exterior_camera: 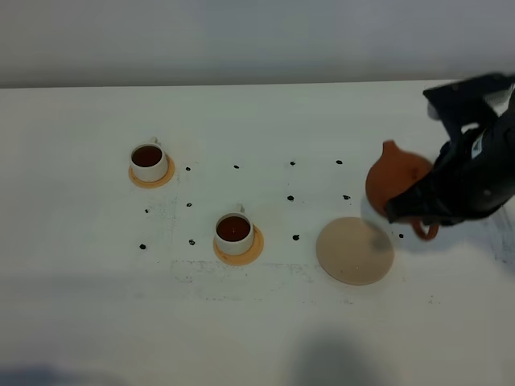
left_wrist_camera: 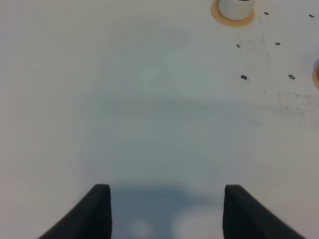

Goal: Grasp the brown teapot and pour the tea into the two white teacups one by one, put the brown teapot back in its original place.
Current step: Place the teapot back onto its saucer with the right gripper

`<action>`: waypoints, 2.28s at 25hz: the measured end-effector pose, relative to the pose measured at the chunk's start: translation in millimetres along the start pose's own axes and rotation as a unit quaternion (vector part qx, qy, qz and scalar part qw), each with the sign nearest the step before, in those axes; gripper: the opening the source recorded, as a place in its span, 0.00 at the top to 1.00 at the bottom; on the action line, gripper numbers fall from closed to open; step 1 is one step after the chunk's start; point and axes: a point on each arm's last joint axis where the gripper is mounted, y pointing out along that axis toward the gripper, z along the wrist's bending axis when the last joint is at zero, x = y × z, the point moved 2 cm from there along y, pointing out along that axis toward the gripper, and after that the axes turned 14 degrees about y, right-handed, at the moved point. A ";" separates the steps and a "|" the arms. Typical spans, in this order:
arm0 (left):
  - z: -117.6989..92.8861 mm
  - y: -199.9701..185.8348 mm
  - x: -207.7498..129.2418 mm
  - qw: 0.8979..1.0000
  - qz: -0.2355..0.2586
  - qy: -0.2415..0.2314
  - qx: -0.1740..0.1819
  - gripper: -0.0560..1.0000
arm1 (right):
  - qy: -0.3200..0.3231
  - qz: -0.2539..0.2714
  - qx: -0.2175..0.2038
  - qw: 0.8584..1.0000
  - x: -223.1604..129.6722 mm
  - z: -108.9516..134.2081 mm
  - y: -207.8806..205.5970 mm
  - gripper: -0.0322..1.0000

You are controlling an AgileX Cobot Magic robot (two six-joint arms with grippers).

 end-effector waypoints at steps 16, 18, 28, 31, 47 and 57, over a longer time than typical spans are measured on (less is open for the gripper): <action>0.0 0.0 0.0 1.000 0.000 0.000 0.000 0.49 | 0.052 0.054 0.000 0.997 -6.6 9.4 61.9 0.85; 0.0 0.0 0.0 1.000 0.000 0.000 0.000 0.49 | 0.048 0.053 0.003 0.997 -4.4 13.9 63.8 0.85; 0.0 0.0 0.0 1.000 0.000 0.000 0.000 0.49 | 0.027 0.068 0.003 0.997 -4.6 30.2 81.5 0.85; 0.0 0.0 0.0 1.000 0.000 0.000 0.000 0.49 | 0.026 0.077 -0.003 0.997 -5.7 29.5 89.4 0.85; 0.0 0.0 0.0 1.000 0.000 0.000 0.000 0.49 | 0.025 0.083 -0.007 0.996 -5.7 29.3 101.1 0.84; 0.0 0.0 0.0 1.000 0.000 0.000 0.000 0.49 | 0.022 0.074 -0.005 0.997 -3.6 29.6 101.4 0.43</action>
